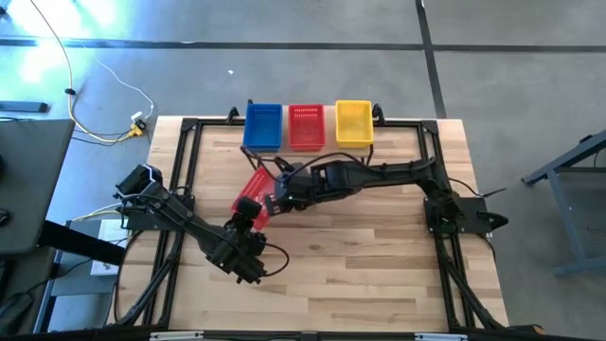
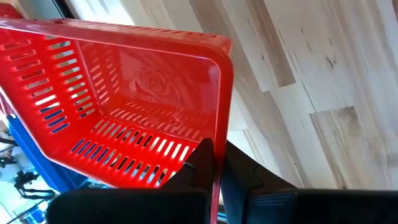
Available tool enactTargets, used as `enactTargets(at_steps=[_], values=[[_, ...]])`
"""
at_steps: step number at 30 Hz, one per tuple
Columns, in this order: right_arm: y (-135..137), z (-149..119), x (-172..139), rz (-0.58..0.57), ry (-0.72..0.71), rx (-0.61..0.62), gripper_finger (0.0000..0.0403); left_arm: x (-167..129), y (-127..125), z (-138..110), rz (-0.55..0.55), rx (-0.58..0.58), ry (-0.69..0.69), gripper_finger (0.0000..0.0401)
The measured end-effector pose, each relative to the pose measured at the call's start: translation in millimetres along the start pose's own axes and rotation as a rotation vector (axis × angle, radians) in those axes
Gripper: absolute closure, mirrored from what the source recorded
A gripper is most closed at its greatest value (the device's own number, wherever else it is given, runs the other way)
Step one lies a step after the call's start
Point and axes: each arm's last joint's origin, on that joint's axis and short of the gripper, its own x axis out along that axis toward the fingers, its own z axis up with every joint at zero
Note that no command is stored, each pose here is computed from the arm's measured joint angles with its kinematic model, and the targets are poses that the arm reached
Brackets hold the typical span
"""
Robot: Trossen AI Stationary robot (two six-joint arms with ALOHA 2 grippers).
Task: Stack baskets on shelf by color
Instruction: Stack the red basket into the other red baskets on the shelf
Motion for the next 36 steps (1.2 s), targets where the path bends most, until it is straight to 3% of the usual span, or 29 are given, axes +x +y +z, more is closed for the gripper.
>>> enactTargets(at_steps=[21, 28, 33, 36], values=[[-9.8, 24.5, 3.4, -0.032, -0.068, 0.157, 0.028, -0.2, 2.7, 0.4, 0.09, -0.043, -0.018, 0.04], [-15.6, 27.0, 10.6, -0.082, -0.059, 0.167, 0.0343, 0.1, 4.3, 0.6, 0.134, -0.035, -0.024, 0.0396], [-14.8, 27.4, 14.5, -0.08, -0.071, 0.162, 0.0388, 1.8, 5.1, 0.9, 0.096, -0.047, -0.014, 0.0395], [-14.8, 28.0, 14.5, -0.083, -0.085, 0.159, 0.0396, 1.7, 5.2, 0.9, 0.1, -0.045, -0.016, 0.0395]])
